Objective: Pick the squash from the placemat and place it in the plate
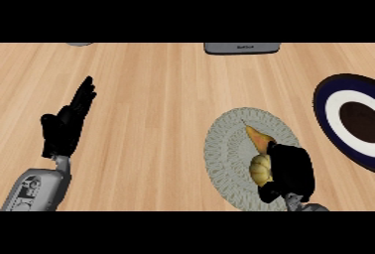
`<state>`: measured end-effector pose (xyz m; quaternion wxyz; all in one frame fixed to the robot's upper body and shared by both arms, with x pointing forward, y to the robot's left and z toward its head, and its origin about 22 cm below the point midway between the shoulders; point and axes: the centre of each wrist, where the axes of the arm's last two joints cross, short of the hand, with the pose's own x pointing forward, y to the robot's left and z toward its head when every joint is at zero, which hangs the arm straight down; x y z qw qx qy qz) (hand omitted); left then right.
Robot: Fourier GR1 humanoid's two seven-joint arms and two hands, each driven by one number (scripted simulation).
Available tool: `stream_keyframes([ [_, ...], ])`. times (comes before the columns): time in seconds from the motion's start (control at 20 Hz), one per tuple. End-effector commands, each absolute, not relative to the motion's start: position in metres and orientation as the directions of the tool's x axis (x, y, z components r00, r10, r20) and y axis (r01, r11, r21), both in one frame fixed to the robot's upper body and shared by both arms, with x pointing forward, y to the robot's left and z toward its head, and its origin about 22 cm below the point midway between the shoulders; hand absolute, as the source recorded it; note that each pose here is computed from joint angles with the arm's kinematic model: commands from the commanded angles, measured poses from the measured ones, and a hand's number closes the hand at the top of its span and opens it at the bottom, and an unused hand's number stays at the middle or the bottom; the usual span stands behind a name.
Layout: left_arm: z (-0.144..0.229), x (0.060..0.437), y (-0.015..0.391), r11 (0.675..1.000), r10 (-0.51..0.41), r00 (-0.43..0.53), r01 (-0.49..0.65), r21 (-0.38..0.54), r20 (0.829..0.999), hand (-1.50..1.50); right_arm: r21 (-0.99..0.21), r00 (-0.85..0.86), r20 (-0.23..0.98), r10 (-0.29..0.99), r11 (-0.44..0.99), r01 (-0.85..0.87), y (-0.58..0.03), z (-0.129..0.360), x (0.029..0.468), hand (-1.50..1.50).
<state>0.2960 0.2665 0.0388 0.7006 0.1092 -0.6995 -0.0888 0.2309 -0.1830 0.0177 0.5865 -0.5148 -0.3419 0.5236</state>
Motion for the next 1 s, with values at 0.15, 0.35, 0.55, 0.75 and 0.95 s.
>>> stream_keyframes([
  [0.15, 0.035, 0.291, 0.279, 0.960, -0.266, 0.025, -0.081, 0.267, 0.964, 0.00, -0.952, 0.251, 0.046, 0.967, 0.119, -0.283, -0.287, 0.028, 0.230, 1.50],
  [0.35, 0.032, 0.288, 0.278, 0.962, -0.257, 0.035, -0.090, 0.259, 0.966, 0.00, -0.969, 0.211, 0.170, 0.963, 0.202, -0.141, -0.338, 0.061, 0.240, 1.50],
  [0.55, 0.032, 0.287, 0.286, 0.958, -0.264, 0.052, -0.098, 0.268, 0.963, 0.00, -0.946, 0.118, 0.323, 0.939, 0.319, 0.050, -0.377, 0.098, 0.246, 1.50],
  [0.75, 0.029, 0.284, 0.286, 0.957, -0.270, 0.055, -0.094, 0.274, 0.961, 0.00, -0.894, -0.029, 0.422, 0.906, 0.422, 0.150, -0.418, 0.128, 0.245, 1.50],
  [0.95, 0.035, 0.287, 0.281, 0.961, -0.262, 0.026, -0.079, 0.264, 0.965, 0.00, -0.820, -0.166, 0.515, 0.841, 0.539, 0.190, -0.462, 0.149, 0.240, 1.50],
])
